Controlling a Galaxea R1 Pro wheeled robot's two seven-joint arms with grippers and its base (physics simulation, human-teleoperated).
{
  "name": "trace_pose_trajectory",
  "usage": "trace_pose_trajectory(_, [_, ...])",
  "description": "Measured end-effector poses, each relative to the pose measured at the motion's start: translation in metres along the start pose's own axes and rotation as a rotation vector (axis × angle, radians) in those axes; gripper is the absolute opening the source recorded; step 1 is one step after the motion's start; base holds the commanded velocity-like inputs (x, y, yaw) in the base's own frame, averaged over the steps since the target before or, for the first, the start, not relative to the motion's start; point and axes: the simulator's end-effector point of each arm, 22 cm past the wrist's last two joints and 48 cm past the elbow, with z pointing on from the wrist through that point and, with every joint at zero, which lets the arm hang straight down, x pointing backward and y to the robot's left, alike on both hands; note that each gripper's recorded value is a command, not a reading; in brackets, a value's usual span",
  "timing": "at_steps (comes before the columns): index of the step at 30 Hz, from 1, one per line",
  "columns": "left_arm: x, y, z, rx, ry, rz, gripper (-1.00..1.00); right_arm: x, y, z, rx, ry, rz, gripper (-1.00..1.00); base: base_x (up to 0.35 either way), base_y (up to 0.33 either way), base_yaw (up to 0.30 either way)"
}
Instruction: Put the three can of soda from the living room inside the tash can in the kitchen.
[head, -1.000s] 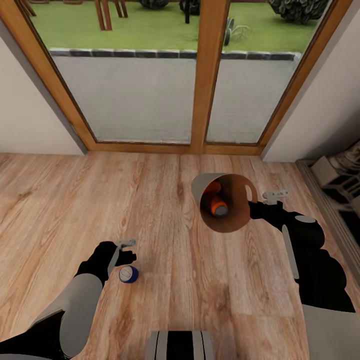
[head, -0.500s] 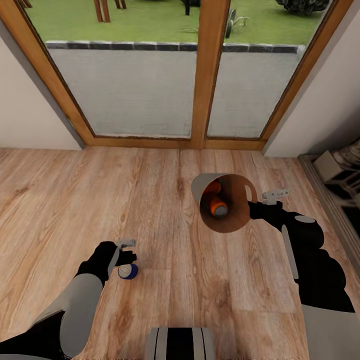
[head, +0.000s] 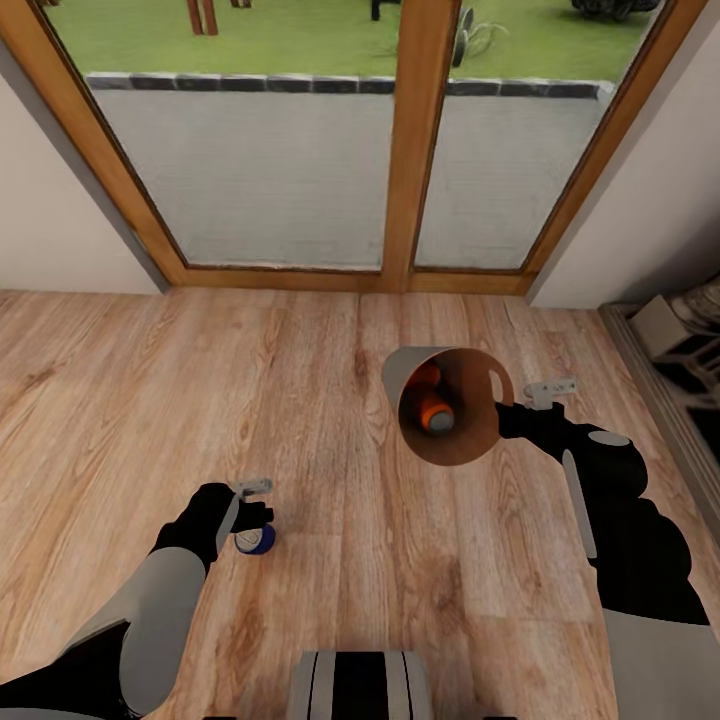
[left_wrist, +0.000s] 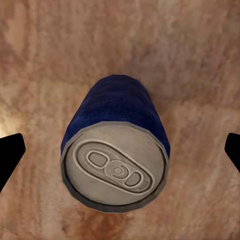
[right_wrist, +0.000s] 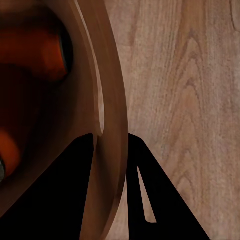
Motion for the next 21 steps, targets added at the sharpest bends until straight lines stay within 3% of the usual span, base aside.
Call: trace_pose_trajectory(21, [0.0027,-0.0006,0.0090,0.001,0.000,0.000,1.00,0.0090,-0.0002,0.0047,0.003,0.002,-0.002,-1.00,0.000,0.000,0.000])
